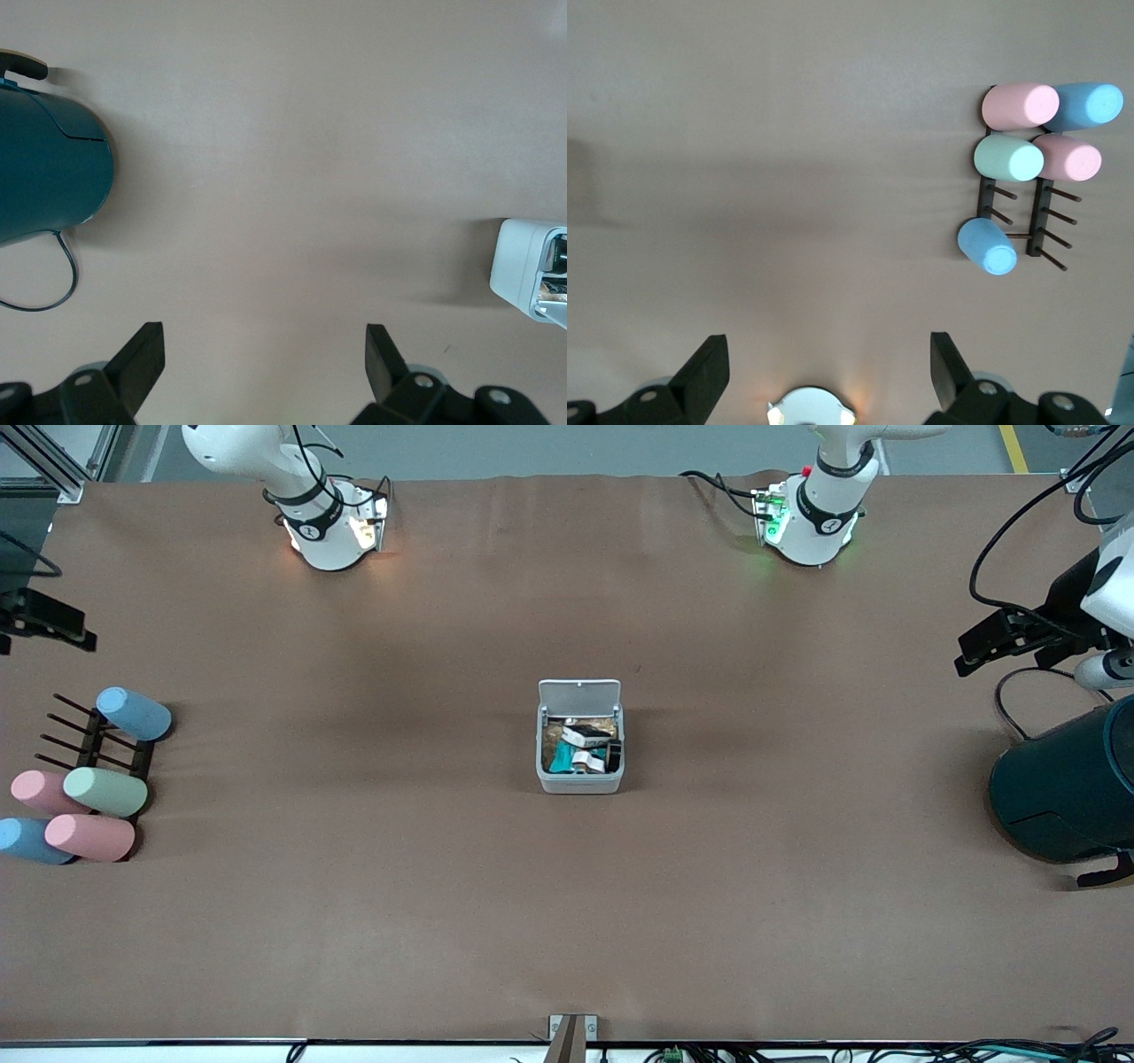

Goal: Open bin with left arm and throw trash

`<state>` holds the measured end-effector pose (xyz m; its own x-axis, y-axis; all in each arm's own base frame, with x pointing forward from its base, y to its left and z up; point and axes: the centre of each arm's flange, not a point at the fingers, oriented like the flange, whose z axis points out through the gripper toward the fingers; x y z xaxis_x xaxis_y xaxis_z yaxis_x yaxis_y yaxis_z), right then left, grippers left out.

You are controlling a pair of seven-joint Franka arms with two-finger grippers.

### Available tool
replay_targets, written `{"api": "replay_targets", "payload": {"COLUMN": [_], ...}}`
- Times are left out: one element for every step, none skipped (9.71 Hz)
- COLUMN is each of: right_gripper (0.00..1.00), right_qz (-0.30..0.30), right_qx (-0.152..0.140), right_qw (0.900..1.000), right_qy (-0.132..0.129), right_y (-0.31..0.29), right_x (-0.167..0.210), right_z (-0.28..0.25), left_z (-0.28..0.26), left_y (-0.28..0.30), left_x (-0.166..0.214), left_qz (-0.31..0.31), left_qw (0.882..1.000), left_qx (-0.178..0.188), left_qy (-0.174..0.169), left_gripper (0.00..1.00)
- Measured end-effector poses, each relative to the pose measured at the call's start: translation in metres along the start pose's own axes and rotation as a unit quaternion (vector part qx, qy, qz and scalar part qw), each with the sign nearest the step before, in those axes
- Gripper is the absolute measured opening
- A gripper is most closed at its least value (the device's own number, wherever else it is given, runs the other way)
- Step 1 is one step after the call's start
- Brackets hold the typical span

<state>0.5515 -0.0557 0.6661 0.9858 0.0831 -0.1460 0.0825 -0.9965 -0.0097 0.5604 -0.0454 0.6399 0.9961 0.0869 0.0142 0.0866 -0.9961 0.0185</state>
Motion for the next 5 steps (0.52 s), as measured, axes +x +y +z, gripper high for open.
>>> {"api": "replay_targets", "payload": {"right_gripper": [1.00, 1.00, 1.00, 1.00, 1.00], "right_qz": [-0.004, -0.002, -0.002, -0.010, -0.009], "right_qx": [0.001, -0.001, 0.004, 0.012, 0.018], "right_qw": [1.000, 1.000, 1.000, 1.000, 1.000], "right_qy": [-0.002, 0.001, 0.000, -0.005, -0.008], "right_y": [0.003, 0.005, 0.011, 0.010, 0.008], "right_x": [-0.005, -0.007, -0.006, 0.002, 0.012], "right_z": [-0.004, -0.009, -0.010, -0.007, -0.003], "left_z": [0.000, 0.000, 0.000, 0.000, 0.001], "left_y": [-0.001, -0.001, -0.002, -0.002, -0.002], "left_x": [0.000, 0.000, 0.000, 0.000, 0.001], "left_qz": [-0.001, -0.001, -0.002, -0.002, -0.002], "left_qw": [1.000, 1.000, 1.000, 1.000, 1.000], "left_qx": [0.000, 0.000, 0.000, 0.000, 0.000], "left_qy": [0.000, 0.000, 0.000, 0.000, -0.001], "left_gripper": [1.00, 1.00, 1.00, 1.00, 1.00]}}
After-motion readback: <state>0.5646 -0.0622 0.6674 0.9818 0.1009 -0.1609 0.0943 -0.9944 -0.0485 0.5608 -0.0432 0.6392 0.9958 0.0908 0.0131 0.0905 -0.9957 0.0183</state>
